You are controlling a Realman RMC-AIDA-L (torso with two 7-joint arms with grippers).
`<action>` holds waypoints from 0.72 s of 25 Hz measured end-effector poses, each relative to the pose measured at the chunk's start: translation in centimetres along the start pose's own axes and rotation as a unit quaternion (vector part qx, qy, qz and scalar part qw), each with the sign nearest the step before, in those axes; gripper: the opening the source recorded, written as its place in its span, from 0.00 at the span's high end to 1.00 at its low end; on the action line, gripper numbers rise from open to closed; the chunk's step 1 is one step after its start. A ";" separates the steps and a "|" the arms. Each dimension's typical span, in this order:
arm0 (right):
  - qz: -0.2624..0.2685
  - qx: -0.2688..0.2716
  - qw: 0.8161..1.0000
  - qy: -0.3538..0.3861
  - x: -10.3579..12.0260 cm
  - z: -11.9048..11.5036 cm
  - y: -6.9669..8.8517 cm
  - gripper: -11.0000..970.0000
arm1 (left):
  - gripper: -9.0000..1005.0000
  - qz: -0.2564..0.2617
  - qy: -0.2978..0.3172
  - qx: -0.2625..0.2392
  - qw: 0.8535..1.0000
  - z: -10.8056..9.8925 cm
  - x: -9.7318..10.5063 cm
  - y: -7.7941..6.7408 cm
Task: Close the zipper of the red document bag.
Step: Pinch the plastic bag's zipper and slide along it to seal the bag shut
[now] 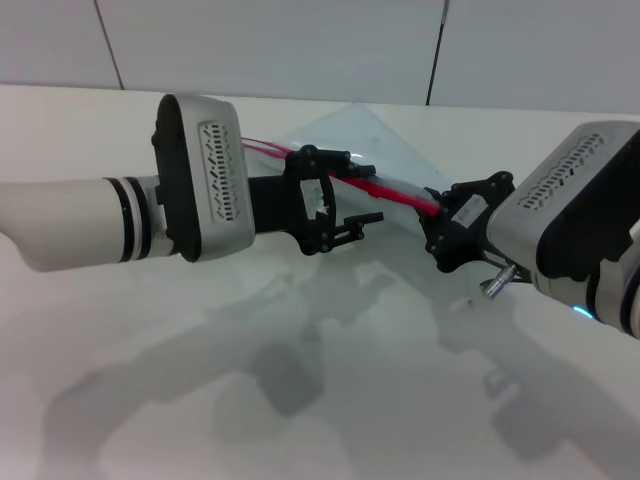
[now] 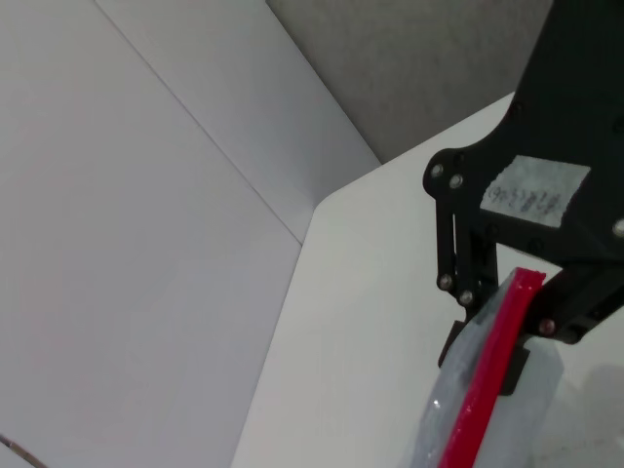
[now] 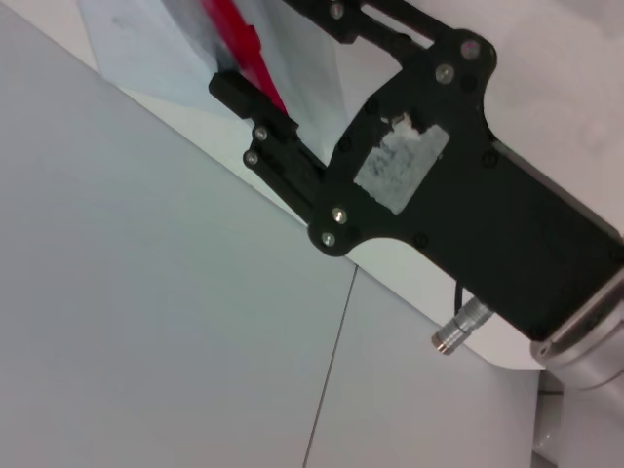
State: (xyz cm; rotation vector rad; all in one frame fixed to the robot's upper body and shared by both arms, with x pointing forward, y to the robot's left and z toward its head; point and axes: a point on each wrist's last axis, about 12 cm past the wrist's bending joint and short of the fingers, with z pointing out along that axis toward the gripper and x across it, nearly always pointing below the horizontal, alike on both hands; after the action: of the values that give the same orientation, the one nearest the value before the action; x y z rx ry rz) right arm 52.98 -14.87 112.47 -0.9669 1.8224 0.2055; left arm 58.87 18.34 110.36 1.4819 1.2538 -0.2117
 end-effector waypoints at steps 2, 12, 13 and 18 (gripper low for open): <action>0.000 0.000 1.000 0.000 0.0 0.0 0.0 0.94 | 0.52 0.004 0.000 -0.002 1.000 0.0 0.0 0.0; -0.001 0.000 1.000 0.000 0.0 0.0 0.0 0.94 | 0.53 0.003 -0.001 -0.012 1.000 0.0 -0.1 0.1; -0.001 0.000 1.000 0.000 0.0 0.0 0.0 0.94 | 0.53 0.002 -0.002 -0.013 1.000 0.0 -0.1 0.1; -0.001 -0.001 1.000 0.001 0.0 0.0 0.0 0.94 | 0.54 0.001 -0.003 -0.013 1.000 0.0 -0.1 0.1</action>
State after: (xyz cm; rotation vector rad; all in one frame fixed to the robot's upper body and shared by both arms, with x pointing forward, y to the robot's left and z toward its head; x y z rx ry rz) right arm 52.97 -14.81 112.45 -0.9704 1.8236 0.2063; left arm 58.92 18.26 110.48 1.4593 1.2463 -0.1963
